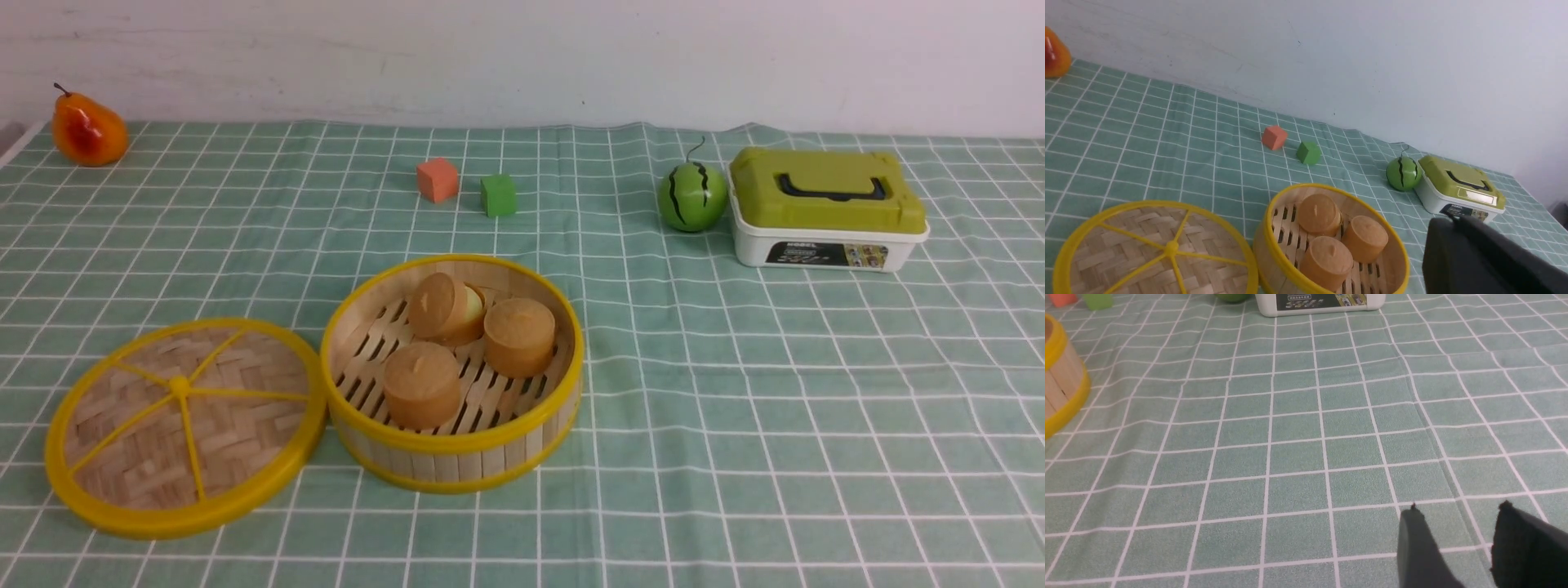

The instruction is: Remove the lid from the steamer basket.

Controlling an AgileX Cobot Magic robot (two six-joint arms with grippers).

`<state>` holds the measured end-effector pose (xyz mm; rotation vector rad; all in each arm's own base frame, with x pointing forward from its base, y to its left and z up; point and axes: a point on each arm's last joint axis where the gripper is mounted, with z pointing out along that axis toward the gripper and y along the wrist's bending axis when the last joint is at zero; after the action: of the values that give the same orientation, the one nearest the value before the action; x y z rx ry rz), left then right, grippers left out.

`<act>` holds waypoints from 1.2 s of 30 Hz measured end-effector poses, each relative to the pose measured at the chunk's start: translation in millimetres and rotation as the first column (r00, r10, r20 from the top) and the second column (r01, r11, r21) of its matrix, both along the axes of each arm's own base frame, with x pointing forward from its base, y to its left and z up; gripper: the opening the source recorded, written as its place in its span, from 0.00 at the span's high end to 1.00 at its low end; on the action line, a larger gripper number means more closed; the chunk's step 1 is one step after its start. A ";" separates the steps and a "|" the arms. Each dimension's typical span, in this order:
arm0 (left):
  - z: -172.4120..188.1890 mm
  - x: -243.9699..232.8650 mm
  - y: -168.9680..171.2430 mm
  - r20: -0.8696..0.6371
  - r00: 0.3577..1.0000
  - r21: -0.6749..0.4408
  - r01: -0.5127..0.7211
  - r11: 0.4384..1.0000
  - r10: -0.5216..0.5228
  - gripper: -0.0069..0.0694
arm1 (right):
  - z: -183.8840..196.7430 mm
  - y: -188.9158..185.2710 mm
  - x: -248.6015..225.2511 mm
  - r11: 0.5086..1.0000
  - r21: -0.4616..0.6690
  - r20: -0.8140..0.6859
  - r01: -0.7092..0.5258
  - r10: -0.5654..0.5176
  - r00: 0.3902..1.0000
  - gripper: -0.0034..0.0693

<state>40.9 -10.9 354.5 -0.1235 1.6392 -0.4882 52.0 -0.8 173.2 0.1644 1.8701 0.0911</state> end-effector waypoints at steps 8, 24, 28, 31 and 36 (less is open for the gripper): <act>-24.8 10.6 0.1 -0.042 0.999 0.065 -0.022 0.998 0.025 0.93 | 0.0 0.0 0.0 1.000 0.000 0.000 0.000 0.000 1.000 0.62; -70.8 21.4 -2.1 -0.150 0.988 0.104 -0.014 0.994 0.030 0.93 | 0.0 0.0 0.0 1.000 0.000 0.000 0.000 0.000 1.000 0.62; -104.9 16.0 -0.2 -0.163 0.986 0.127 -0.015 0.992 0.035 0.93 | 0.0 0.0 0.0 1.000 0.000 0.000 0.000 0.000 1.000 0.62; -122.0 10.8 2.1 -0.148 0.987 0.124 -0.036 0.992 0.055 0.93 | 0.0 0.0 0.0 1.000 0.000 0.000 0.000 0.000 1.000 0.62; -168.0 9.6 8.1 -0.205 0.964 0.136 -0.141 0.981 0.167 0.92 | 0.0 0.0 0.0 1.000 0.000 0.000 0.000 0.000 1.000 0.62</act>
<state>50.6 -2.8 186.5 -0.2188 1.8510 -0.2623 52.0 -0.8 173.2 0.1644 1.8701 0.0911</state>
